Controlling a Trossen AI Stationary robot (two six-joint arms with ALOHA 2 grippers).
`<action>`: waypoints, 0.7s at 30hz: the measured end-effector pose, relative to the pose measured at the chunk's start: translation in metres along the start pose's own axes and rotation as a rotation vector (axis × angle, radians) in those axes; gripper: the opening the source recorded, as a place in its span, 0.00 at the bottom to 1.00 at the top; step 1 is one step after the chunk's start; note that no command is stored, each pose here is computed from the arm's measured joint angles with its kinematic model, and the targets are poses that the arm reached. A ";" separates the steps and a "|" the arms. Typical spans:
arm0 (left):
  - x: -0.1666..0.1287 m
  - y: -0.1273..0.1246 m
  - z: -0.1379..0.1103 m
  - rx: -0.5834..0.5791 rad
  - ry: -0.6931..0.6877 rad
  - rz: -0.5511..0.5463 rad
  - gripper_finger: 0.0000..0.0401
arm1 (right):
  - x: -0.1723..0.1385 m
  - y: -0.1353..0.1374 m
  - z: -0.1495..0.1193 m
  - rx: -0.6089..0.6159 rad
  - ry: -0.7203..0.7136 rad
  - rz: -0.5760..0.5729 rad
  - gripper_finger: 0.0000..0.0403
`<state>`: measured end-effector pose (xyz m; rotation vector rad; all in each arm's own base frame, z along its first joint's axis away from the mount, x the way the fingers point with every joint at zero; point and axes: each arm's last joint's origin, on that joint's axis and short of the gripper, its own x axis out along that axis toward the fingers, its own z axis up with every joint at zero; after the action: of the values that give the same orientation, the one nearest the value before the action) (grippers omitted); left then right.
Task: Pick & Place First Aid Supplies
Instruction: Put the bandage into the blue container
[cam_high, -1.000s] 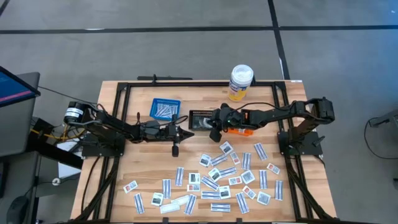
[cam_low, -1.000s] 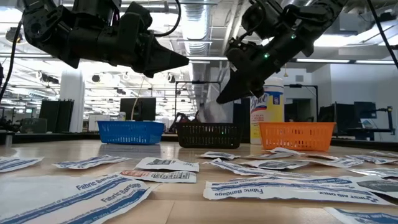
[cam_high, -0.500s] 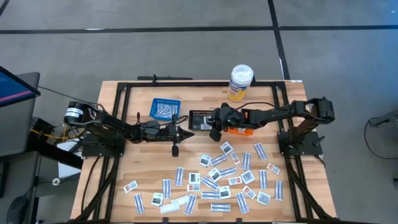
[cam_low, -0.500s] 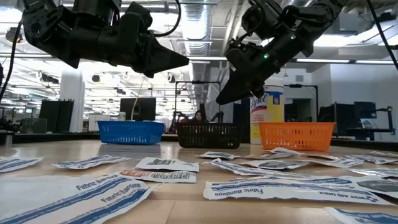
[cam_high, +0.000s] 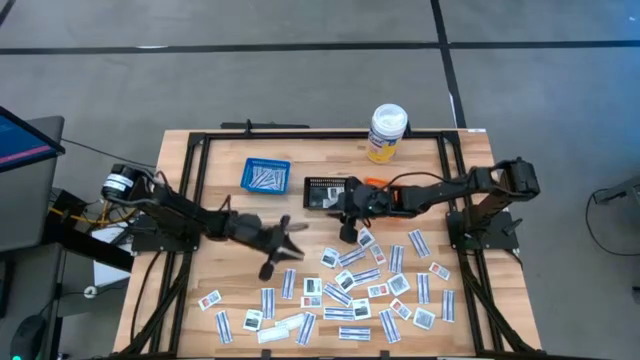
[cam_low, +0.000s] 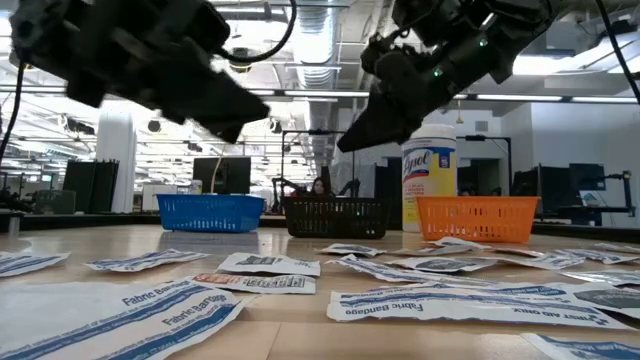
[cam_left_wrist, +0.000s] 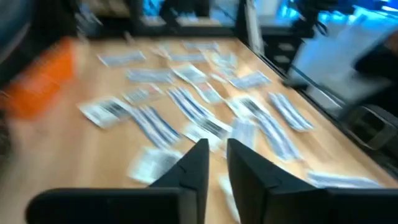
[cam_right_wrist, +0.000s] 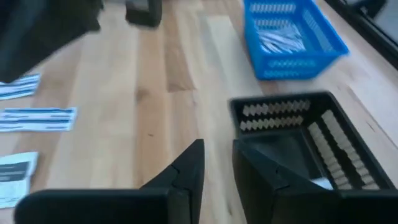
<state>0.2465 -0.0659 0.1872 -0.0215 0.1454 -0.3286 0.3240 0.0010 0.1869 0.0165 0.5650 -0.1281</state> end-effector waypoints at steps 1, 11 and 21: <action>0.000 -0.006 -0.002 -0.021 0.020 -0.015 0.18 | 0.000 0.003 0.001 -0.016 -0.011 0.008 0.20; 0.009 -0.049 -0.036 -0.136 0.176 0.122 0.28 | -0.002 0.013 0.002 -0.056 -0.028 0.060 0.34; 0.014 -0.055 -0.071 -0.076 0.303 0.276 0.28 | -0.002 0.012 0.003 -0.054 -0.037 0.058 0.44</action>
<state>0.2320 -0.1220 0.1174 -0.0261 0.4564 -0.0485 0.3257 0.0130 0.1899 -0.0217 0.5305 -0.0565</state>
